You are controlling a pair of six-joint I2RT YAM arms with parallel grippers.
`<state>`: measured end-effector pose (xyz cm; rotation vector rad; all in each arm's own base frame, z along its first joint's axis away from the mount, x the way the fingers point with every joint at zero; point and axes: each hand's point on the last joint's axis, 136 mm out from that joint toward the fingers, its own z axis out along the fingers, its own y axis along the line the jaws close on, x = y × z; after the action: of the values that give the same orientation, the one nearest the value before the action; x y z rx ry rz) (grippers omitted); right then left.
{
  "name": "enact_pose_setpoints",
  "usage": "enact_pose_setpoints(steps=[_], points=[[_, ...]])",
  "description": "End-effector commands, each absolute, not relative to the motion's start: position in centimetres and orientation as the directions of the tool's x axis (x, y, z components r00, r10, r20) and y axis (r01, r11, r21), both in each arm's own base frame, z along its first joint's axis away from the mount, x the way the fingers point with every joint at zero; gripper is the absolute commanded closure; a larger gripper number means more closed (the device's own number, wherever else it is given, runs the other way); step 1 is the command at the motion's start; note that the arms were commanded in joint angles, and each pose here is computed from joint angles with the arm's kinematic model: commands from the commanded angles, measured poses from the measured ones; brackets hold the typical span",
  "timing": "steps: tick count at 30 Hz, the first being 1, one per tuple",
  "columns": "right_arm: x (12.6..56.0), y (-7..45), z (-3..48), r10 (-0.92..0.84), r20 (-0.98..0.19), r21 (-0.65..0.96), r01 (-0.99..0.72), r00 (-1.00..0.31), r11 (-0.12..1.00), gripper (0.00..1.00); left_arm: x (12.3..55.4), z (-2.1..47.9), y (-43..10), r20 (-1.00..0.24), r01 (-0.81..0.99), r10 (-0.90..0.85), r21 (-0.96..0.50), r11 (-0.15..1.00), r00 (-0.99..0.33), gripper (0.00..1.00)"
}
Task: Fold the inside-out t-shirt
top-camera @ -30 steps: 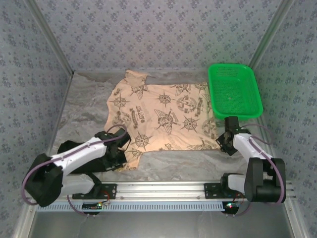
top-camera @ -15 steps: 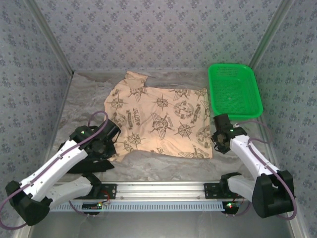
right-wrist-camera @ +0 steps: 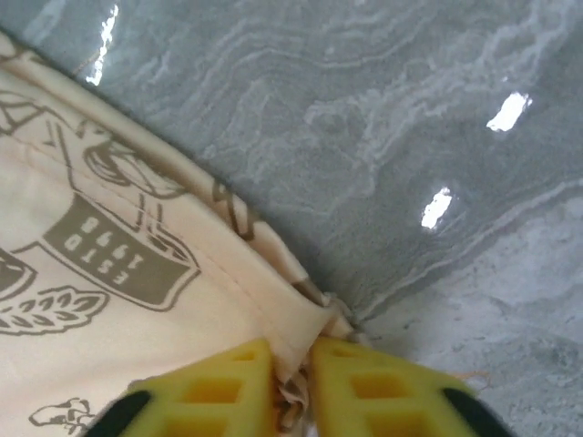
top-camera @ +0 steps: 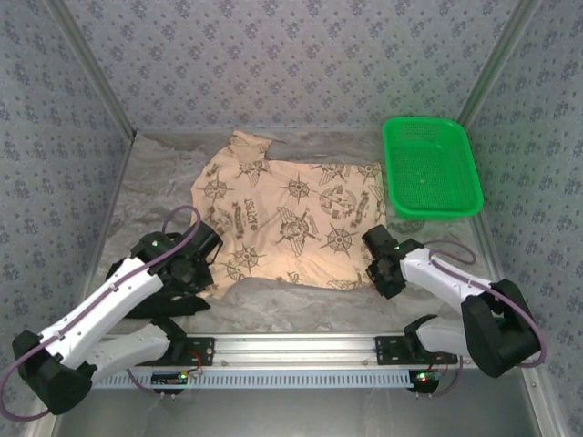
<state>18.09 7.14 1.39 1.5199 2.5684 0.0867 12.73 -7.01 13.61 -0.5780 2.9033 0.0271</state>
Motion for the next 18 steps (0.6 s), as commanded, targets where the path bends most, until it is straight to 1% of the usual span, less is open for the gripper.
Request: enact_pose_setpoints(steps=[1,5,9,11,14,18], points=[[16.5,5.5,0.3,0.903,-0.141,0.068,0.906,-0.407,0.419,1.0,12.4,13.8,-6.0,-0.185,-0.395,-0.383,0.029,0.918,-0.905,1.0],[15.8,4.5,1.9,0.9,-0.176,0.072,0.907,-0.398,0.415,1.0,12.5,14.5,-5.8,-0.204,-0.365,-0.352,0.029,0.93,-0.913,1.0],[15.4,4.4,3.6,0.898,-0.171,0.082,0.903,-0.405,0.423,1.0,12.6,15.9,-5.3,-0.221,-0.313,-0.293,0.061,0.948,-0.93,1.0],[15.7,4.6,4.4,0.896,-0.162,0.078,0.9,-0.414,0.43,1.0,13.6,16.9,-5.1,-0.263,-0.294,-0.264,0.082,0.952,-0.928,1.0],[18.3,4.5,5.5,0.887,-0.181,0.096,0.89,-0.424,0.445,1.0,15.8,17.8,-5.4,-0.317,-0.255,-0.206,0.121,0.959,-0.926,1.0],[21.9,4.5,6.4,0.885,-0.194,0.115,0.886,-0.424,0.45,1.0,18.7,17.8,-6.0,-0.318,-0.251,-0.192,0.157,0.955,-0.929,1.0]])
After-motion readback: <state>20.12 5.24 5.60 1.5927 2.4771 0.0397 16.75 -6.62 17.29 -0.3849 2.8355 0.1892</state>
